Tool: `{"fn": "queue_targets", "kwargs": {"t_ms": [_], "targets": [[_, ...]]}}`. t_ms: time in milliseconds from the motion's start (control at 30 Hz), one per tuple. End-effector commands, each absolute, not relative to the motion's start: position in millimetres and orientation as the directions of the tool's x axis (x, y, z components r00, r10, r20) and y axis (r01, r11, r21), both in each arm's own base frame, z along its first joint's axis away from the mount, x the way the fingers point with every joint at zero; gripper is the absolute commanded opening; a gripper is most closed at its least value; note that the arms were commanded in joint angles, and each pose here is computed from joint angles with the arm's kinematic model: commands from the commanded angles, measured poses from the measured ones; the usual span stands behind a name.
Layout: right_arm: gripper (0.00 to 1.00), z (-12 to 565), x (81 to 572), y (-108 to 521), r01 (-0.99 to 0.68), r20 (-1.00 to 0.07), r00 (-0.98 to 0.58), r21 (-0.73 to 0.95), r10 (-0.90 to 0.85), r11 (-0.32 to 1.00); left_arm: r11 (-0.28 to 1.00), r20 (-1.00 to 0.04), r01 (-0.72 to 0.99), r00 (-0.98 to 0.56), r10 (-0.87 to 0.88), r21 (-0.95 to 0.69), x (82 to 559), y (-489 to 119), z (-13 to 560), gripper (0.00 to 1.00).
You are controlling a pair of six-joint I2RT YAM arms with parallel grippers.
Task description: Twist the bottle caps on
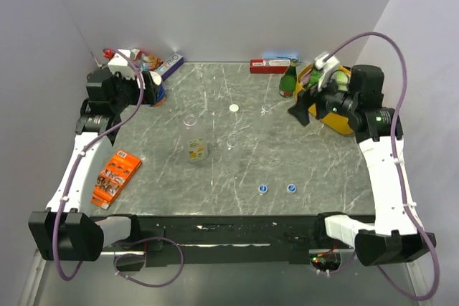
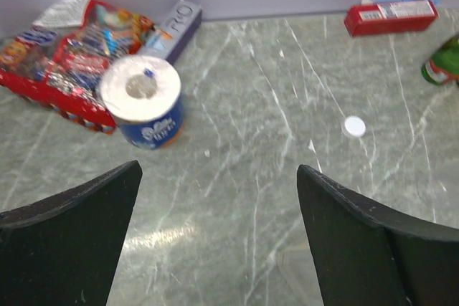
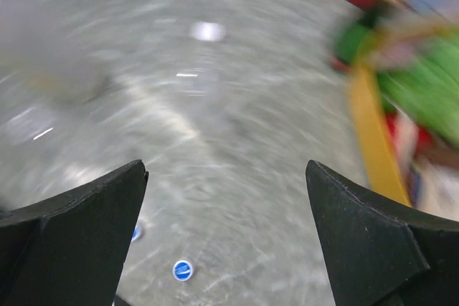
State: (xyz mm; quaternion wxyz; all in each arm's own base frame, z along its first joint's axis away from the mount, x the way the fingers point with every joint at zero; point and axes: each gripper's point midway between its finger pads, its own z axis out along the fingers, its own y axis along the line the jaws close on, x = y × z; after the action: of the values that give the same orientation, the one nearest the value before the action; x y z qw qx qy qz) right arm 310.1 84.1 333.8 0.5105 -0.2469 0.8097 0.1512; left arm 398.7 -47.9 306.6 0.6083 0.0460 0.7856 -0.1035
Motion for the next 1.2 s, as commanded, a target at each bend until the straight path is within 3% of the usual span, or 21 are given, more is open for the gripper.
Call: {"fn": "queue_targets", "kwargs": {"t_ms": [0, 100, 333, 700, 1033, 1167], "targets": [[0.98, 355, 232, 178, -0.926, -0.944, -0.036, -0.092, -0.329, 0.366, 0.949, -0.969, 0.300, -0.244, -0.026, -0.101, 379, -63, 311, 0.96], [0.92, 333, 213, 217, -0.974, -0.922, 0.043, -0.124, -0.386, 0.187, 0.938, -0.968, 0.328, -0.247, -0.031, -0.114, 372, -69, 308, 0.96], [0.79, 291, 218, 262, -0.997, -0.898, 0.023, -0.055, -0.439, 0.060, 0.934, -0.971, 0.339, -0.236, -0.032, -0.114, 358, -70, 308, 0.96], [0.73, 242, 231, 306, -1.000, -0.858, -0.017, 0.004, -0.514, 0.027, 0.934, -0.975, 0.332, -0.213, -0.059, -0.129, 334, -67, 310, 0.96], [0.63, 209, 249, 305, -0.994, -0.807, -0.065, 0.000, -0.586, 0.110, 0.929, -0.975, 0.329, -0.191, -0.109, -0.169, 326, -62, 318, 0.96], [0.51, 197, 250, 298, -0.992, -0.792, -0.063, -0.018, -0.607, 0.126, 0.903, -0.975, 0.394, -0.197, -0.099, -0.171, 322, -72, 319, 0.96]]}}
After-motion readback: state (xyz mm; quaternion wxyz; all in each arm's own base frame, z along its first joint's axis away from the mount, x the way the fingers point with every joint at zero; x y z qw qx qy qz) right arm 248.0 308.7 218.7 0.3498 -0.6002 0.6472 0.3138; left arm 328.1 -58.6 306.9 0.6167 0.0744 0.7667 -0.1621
